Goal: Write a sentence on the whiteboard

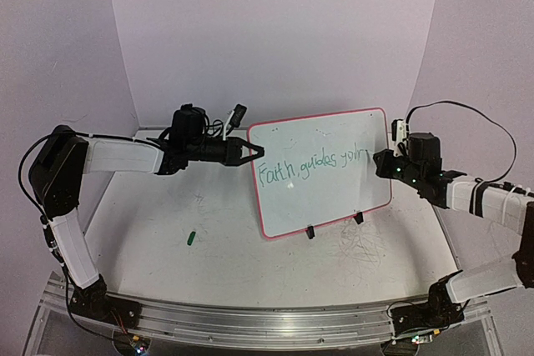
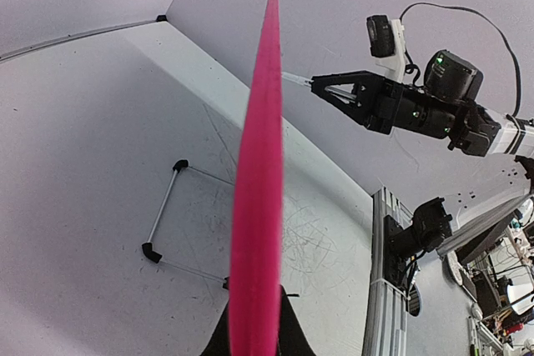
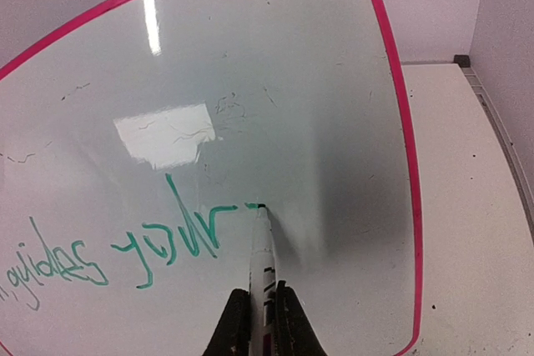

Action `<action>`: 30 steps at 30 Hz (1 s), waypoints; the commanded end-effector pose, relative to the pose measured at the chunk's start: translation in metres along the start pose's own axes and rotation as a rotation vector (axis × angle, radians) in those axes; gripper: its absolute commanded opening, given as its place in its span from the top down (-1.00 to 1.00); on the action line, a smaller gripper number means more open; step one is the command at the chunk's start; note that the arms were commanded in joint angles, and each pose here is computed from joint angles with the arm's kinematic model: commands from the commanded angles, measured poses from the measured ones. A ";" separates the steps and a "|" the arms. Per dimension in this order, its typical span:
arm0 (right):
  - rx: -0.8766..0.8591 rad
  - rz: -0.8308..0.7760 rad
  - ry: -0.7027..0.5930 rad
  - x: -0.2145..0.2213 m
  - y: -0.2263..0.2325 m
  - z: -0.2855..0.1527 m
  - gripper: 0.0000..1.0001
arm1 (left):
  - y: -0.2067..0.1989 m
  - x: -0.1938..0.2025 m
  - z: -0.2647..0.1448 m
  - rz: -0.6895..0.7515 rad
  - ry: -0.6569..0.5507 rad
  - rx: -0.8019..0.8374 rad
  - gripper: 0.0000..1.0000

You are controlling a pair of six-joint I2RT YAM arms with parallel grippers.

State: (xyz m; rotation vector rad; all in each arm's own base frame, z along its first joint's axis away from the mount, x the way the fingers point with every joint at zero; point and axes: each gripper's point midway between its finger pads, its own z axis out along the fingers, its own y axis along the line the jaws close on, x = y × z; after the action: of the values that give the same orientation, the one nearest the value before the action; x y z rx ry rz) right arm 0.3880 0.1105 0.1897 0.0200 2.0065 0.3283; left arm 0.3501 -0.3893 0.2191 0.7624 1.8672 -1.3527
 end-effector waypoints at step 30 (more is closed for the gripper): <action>0.048 0.016 -0.084 -0.023 -0.005 0.002 1.00 | 0.024 0.011 -0.006 -0.006 0.047 -0.134 1.00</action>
State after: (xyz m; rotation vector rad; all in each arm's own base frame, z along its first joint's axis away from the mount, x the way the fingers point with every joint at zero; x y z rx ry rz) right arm 0.3911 0.1022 0.1880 0.0607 1.9943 0.2843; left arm 0.3500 -0.3891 0.2188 0.7637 1.8680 -1.3510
